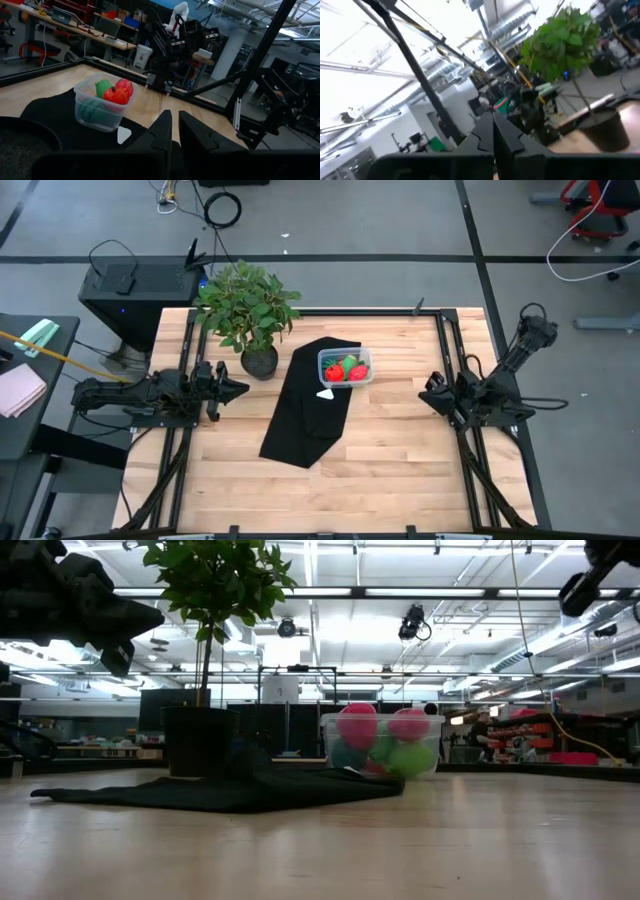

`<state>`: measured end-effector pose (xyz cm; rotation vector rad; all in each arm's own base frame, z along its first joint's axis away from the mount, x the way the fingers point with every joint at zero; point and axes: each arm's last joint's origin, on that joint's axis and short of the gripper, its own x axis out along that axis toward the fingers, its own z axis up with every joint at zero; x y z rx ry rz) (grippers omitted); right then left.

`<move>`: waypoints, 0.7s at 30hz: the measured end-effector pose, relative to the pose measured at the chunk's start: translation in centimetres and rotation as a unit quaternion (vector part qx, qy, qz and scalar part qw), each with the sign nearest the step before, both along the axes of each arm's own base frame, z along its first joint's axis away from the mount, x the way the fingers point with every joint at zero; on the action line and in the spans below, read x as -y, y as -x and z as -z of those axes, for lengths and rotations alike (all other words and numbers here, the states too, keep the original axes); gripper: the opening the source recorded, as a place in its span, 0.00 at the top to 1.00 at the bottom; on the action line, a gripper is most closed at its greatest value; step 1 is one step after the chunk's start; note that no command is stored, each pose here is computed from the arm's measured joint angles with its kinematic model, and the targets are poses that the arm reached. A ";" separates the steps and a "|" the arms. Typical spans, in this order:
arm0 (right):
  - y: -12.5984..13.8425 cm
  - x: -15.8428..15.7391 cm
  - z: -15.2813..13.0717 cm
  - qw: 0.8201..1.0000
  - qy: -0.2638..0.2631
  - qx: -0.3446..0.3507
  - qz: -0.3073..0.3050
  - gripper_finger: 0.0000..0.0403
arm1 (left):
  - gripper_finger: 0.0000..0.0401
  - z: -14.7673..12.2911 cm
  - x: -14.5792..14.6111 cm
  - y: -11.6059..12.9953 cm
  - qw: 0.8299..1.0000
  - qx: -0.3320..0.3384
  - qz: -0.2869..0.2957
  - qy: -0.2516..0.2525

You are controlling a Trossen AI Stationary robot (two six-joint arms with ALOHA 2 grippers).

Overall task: Pick and placing Produce into tupperware
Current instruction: Return to Home Position

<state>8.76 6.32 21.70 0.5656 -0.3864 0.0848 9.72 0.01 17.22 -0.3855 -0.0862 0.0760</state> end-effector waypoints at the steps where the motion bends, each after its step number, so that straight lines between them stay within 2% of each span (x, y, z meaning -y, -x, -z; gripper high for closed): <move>1: -0.1 0.2 0.2 1.000 0.002 0.004 0.003 1.00 | 0.90 0.0 0.0 0.0 1.000 0.000 0.000 0.000; 8: -1.6 1.9 0.7 1.000 0.016 0.005 0.025 1.00 | 0.92 0.0 0.0 0.0 1.000 0.000 0.000 0.000; 12: -2.2 3.0 0.8 1.000 0.019 0.014 0.016 1.00 | 0.93 0.0 0.0 0.0 1.000 0.000 0.000 0.000; 18: -3.0 4.4 1.7 0.999 0.027 -0.030 0.014 1.00 | 0.91 0.0 0.0 0.0 1.000 0.000 0.000 0.000; 21: -3.1 5.1 1.7 0.999 0.030 -0.027 -0.002 1.00 | 0.90 0.0 0.0 0.0 1.000 0.000 0.000 0.000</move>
